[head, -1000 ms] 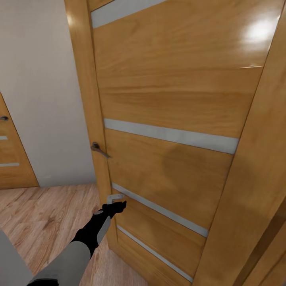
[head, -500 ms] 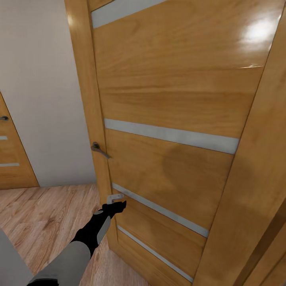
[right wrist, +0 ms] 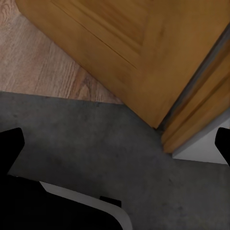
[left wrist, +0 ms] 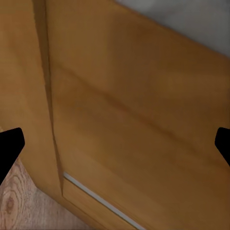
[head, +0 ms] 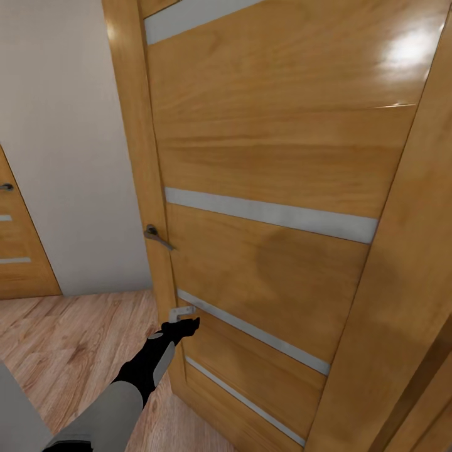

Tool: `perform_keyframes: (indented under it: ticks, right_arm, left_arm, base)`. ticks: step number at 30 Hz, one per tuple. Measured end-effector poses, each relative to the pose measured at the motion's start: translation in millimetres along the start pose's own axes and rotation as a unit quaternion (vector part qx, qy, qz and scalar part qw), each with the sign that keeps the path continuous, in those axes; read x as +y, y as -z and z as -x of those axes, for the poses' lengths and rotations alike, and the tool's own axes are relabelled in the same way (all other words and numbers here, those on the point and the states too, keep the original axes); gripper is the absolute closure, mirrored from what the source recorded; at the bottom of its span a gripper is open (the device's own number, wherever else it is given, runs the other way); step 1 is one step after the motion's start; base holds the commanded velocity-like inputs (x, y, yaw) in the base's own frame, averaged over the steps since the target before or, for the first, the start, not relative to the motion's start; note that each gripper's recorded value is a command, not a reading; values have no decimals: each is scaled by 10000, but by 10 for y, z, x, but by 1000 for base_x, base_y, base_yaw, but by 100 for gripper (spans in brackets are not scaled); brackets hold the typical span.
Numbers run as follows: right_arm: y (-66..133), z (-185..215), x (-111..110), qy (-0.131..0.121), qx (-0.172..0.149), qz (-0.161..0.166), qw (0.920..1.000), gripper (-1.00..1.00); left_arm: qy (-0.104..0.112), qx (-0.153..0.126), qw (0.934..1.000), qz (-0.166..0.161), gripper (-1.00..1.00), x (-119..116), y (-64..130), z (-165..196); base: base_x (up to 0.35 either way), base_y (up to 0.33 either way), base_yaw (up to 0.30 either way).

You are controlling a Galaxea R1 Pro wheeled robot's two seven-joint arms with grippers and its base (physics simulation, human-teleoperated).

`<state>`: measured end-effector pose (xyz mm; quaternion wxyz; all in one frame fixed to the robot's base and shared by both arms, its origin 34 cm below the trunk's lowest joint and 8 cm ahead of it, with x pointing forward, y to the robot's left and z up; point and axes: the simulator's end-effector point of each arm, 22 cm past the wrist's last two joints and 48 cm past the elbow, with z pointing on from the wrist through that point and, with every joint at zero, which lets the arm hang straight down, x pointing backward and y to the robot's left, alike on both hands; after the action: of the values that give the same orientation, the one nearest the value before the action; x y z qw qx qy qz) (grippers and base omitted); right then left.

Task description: Move the two storage containers from the living room to the garage. In the garage, place one container on the floor and stack the other container on top of it (either order is fine).

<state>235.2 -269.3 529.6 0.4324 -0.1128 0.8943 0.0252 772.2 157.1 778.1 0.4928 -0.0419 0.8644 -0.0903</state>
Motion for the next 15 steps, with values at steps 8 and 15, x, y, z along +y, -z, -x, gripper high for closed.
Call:
perform_keyframes:
  ticks: [8, 15]
  right_arm:
    - [3, -4, 12, 9, 6, 26, 10000, -100]
    - [3, -5, -2, -1, 8, -5, 10000, -100]
  left_arm:
    - [-1, 1, 10000, 3, -100, 5, 0, -2]
    - [-8, -8, 10000, 4, -100, 5, 0, 5]
  base:
    - [0, 0, 0]
    - [0, 0, 0]
